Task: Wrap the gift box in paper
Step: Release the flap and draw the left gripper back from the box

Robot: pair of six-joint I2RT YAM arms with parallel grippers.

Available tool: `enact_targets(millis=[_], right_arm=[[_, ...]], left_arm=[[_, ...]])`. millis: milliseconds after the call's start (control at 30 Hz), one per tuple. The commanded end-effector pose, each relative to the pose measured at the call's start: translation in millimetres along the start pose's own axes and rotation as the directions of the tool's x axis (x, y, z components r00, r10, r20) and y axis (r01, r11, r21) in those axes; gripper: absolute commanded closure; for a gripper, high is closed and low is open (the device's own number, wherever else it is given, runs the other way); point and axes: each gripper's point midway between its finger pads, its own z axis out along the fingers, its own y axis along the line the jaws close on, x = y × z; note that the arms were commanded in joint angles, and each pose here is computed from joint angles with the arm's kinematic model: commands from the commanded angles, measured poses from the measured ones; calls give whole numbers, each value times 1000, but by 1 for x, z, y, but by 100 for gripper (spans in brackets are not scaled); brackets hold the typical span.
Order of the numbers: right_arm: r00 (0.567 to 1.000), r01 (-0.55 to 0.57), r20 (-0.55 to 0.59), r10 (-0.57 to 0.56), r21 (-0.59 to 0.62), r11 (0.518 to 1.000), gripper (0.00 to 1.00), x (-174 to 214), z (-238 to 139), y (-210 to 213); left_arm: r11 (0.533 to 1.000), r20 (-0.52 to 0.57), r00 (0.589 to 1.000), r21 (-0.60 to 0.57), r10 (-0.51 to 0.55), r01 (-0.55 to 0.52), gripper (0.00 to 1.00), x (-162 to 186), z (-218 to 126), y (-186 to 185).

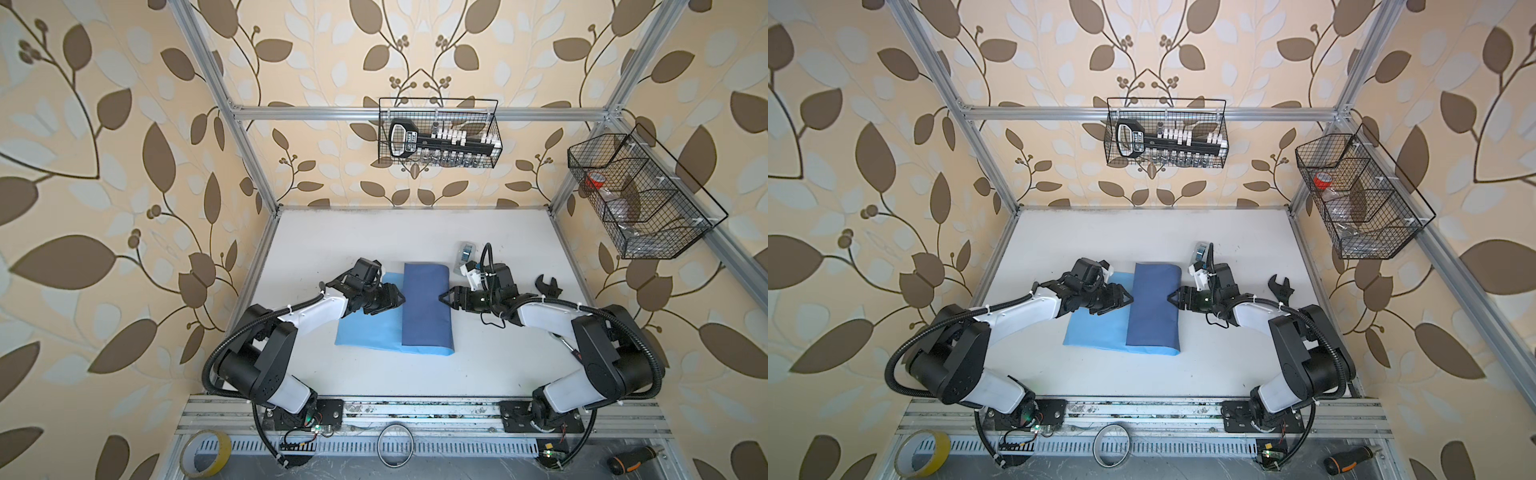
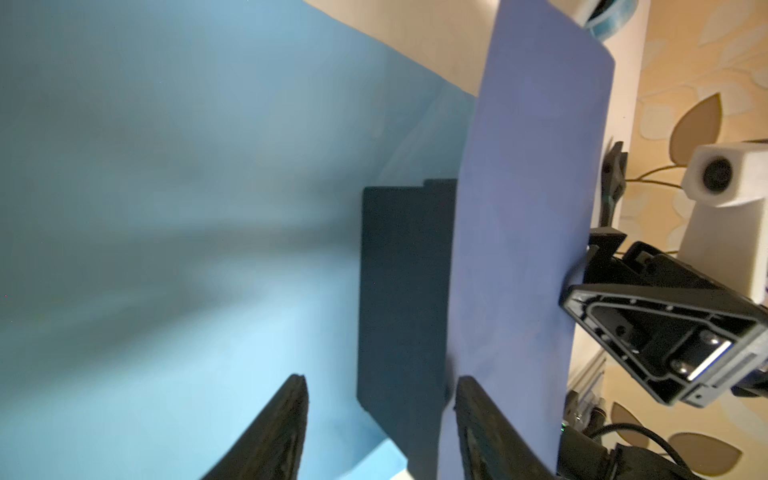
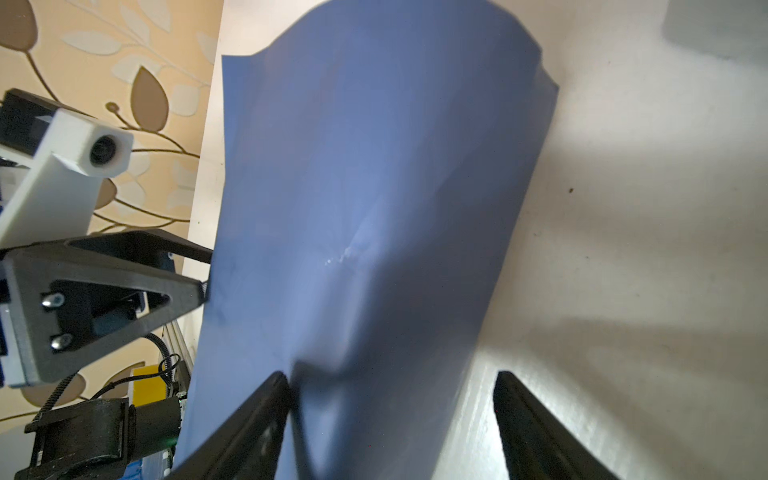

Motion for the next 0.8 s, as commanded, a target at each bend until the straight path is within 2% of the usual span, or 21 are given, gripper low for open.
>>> enact_targets(millis=[0,133,333,533,767], right_arm=[[995,-55,-71,66,146,988,23,33,1,-38],[996,-54,-58,63,144,988,23,30,1,-37],[997,-50,-46,56,136,989,24,27,0,-34],[998,-49,-41,55,134,990,24,26,0,-34],[997,-51,-43,58,133,990,24,26,1,-34]], left_arm=[[992,124,991,-105,-57,70,34,-16,-31,35],[970,231,964,-171,-132,174,24,-26,-54,78],[903,289,931,-298,-223,309,24,-11,-71,130],[867,185,933,-348,-310,357,24,23,-54,151],[858,172,932,-364,-320,362,25,44,-59,160]])
